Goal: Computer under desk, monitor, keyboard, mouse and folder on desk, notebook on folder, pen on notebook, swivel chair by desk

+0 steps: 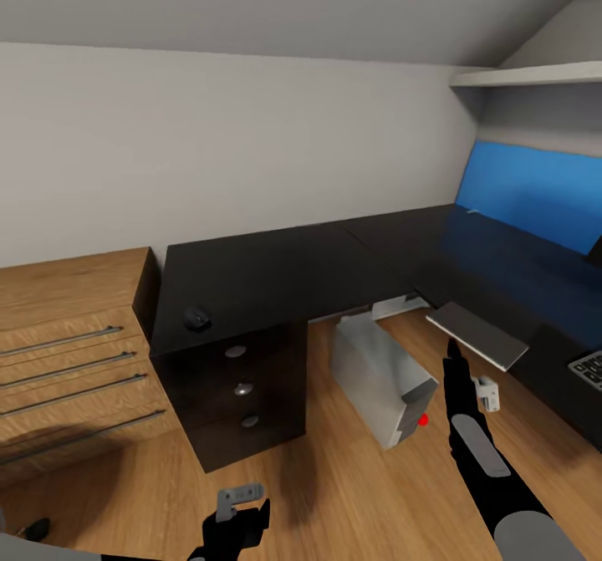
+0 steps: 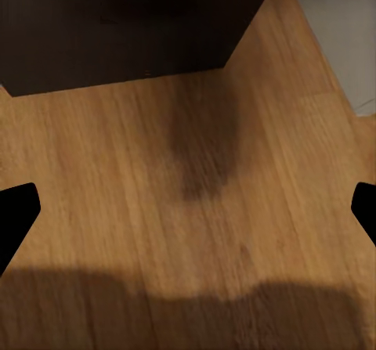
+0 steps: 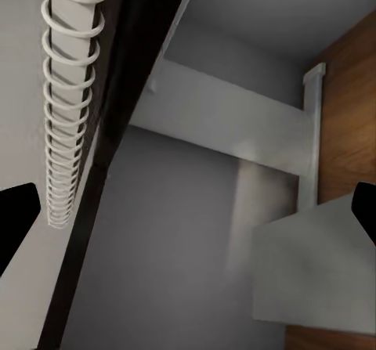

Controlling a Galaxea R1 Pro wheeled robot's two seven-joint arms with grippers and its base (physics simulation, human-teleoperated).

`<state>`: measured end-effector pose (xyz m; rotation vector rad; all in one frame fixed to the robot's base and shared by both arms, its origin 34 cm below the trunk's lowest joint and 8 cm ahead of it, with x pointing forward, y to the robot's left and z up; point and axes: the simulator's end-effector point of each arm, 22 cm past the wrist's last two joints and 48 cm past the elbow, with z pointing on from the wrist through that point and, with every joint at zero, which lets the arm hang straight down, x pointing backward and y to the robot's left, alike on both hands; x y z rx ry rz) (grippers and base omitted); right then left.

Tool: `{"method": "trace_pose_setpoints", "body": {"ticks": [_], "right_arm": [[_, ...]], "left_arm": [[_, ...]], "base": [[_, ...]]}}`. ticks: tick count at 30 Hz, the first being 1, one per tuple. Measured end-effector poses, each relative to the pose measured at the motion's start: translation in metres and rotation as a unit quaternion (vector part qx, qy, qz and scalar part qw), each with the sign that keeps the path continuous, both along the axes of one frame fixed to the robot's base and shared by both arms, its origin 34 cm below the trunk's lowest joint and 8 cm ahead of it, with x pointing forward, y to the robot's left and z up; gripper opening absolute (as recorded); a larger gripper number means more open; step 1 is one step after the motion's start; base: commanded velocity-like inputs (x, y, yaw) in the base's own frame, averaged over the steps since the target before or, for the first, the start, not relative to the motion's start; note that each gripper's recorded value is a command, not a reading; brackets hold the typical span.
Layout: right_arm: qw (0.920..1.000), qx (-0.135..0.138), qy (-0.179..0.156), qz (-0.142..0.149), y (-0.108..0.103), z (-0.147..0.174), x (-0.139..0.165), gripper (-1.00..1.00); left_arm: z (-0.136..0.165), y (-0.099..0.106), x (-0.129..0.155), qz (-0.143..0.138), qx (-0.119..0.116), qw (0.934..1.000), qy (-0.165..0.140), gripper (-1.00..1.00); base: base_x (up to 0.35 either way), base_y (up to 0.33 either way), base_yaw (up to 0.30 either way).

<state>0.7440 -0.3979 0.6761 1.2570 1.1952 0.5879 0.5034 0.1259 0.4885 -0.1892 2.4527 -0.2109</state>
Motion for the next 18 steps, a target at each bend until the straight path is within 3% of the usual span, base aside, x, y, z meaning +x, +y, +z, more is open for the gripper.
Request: {"method": "trace_pose_setpoints", "body": {"ticks": [18], "right_arm": [[1.0000, 0.000, 0.003, -0.001, -0.001, 0.023, 0.003, 1.00]], "left_arm": [[0.024, 0.001, 0.001, 0.006, -0.001, 0.9999, 0.008, 1.00]], "base": [[0.000, 0.000, 0.000]]}}
